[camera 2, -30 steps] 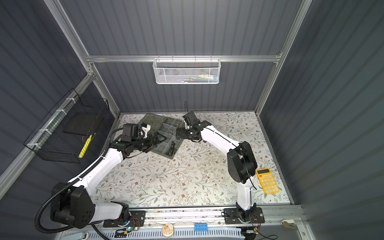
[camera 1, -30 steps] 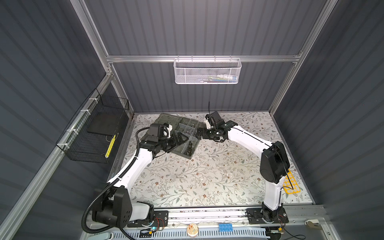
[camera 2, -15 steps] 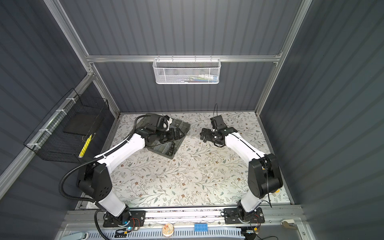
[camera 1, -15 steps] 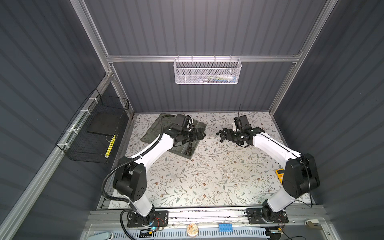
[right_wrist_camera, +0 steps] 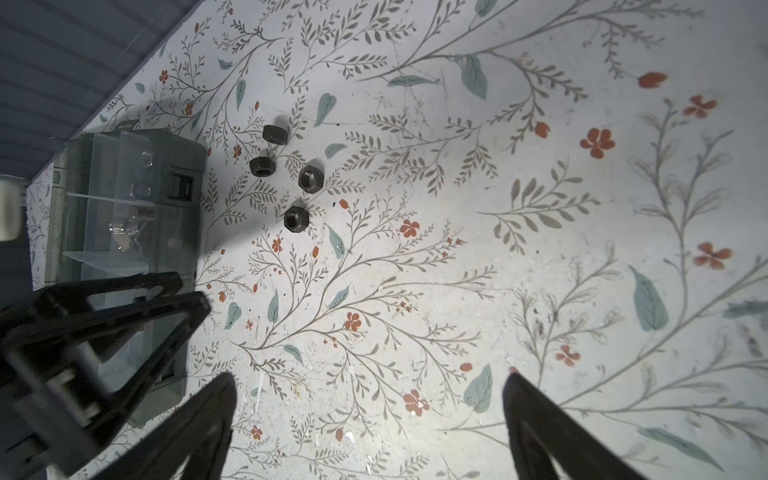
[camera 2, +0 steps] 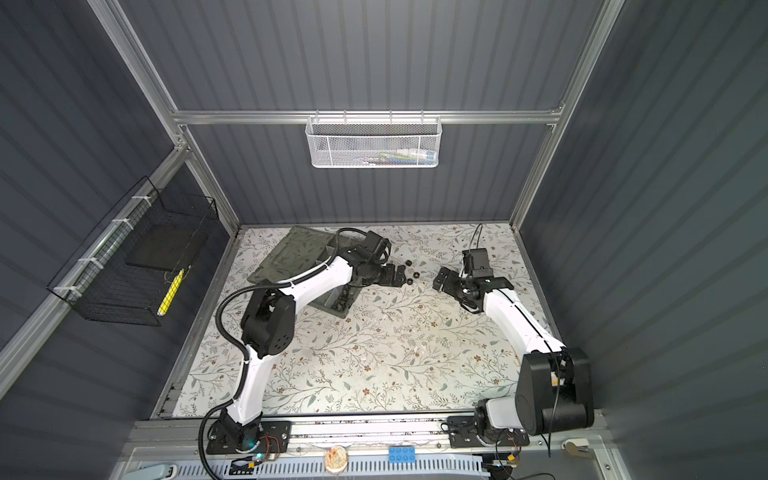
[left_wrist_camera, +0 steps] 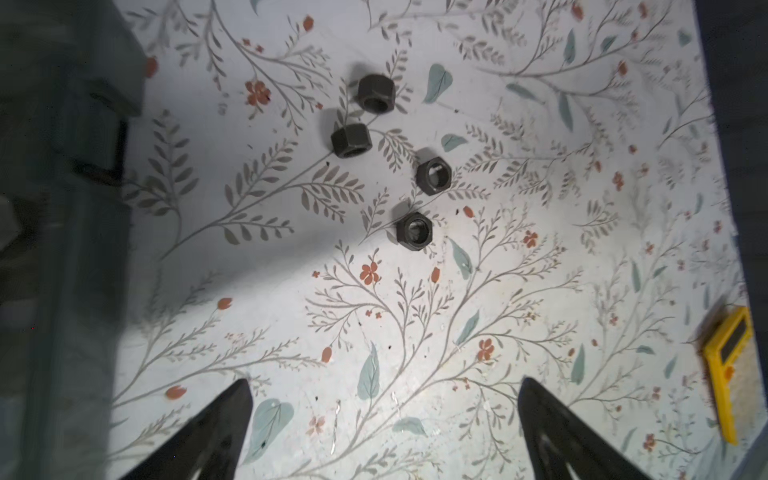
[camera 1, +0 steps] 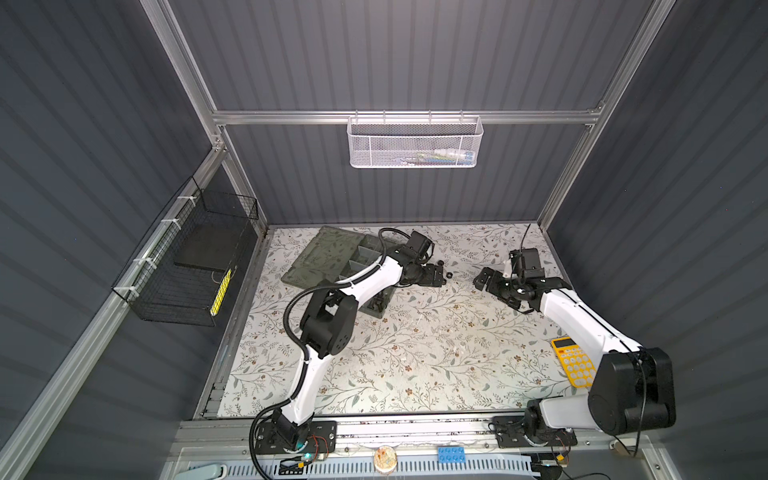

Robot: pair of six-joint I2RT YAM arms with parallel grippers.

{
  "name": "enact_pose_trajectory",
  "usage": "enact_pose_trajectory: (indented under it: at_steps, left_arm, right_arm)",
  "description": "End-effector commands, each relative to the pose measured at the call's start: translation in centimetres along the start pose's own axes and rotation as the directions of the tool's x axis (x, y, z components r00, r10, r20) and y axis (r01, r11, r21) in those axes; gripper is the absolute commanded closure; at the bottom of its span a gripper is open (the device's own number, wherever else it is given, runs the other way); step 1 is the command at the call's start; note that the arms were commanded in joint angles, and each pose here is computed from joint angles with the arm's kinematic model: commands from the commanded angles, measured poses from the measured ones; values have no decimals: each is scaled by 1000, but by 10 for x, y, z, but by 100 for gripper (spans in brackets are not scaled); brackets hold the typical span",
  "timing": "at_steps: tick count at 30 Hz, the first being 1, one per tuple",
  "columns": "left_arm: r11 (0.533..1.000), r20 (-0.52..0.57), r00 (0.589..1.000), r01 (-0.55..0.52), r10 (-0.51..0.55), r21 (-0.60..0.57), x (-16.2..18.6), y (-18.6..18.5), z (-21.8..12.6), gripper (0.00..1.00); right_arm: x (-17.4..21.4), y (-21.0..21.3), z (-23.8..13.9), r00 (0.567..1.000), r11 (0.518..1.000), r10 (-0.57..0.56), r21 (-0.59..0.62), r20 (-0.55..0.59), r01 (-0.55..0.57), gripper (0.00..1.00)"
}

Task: Sort the screws and nuts into containers
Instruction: 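Move the left gripper over the loose black nuts while the right gripper draws back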

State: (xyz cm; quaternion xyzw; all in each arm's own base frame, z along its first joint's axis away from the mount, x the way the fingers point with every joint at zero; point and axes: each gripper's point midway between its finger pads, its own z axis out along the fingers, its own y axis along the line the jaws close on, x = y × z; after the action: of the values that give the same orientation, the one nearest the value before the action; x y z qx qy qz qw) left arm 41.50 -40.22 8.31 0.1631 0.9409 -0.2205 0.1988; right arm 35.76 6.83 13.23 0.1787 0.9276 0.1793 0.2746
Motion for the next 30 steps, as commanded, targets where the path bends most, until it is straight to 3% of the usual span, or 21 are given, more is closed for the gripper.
enact_pose_trajectory:
  at_steps: [1,10,30]
  left_arm:
    - [997,-46,998,-53,51,-47,6,2,15,0]
    - [992,-47,996,-82,78,-94,2,3,59,6]
    - [944,-59,981,-192,183,-269,22,7,99,39]
  right_arm:
    - [6,-2,-4,999,999,34,-33,-5,-34,1]
    - [5,-9,-7,995,991,103,-82,-1,-103,1]
    - [8,-10,-1,984,972,171,-153,-58,-178,1]
